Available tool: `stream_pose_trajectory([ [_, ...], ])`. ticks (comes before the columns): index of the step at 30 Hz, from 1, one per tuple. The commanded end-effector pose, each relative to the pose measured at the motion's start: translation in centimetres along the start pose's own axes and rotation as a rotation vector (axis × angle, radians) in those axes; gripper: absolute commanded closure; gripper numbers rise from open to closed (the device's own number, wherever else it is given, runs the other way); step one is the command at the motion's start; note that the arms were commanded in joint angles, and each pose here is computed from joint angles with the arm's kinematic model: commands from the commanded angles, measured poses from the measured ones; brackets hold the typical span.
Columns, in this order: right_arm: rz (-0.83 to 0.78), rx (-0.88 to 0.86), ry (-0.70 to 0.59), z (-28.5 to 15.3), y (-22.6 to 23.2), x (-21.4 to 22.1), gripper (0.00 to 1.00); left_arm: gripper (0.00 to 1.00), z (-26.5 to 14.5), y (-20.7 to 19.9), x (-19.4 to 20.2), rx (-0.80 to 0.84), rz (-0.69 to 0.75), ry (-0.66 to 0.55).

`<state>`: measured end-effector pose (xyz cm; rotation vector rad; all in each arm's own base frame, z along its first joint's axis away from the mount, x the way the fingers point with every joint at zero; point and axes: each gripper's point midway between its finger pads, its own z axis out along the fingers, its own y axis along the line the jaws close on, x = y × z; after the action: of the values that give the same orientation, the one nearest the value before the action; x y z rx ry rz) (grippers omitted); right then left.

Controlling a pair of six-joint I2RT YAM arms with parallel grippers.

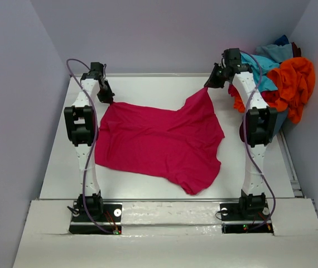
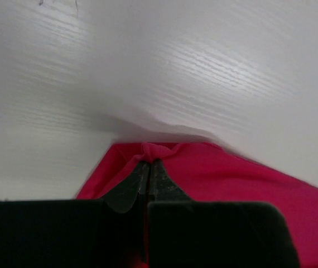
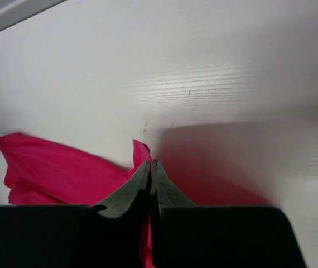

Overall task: Fold and stack the t-shirts
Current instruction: Flatten the tshirt out

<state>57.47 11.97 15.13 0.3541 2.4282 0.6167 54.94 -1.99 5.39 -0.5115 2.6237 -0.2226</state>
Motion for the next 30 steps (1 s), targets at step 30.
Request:
stream_pose_trajectory([
  [30,-0.086,0.027,-0.173,-6.3,2.7,-5.2,0.93,0.94,-8.8,-5.1,-10.0,0.118,0.074,-0.370],
])
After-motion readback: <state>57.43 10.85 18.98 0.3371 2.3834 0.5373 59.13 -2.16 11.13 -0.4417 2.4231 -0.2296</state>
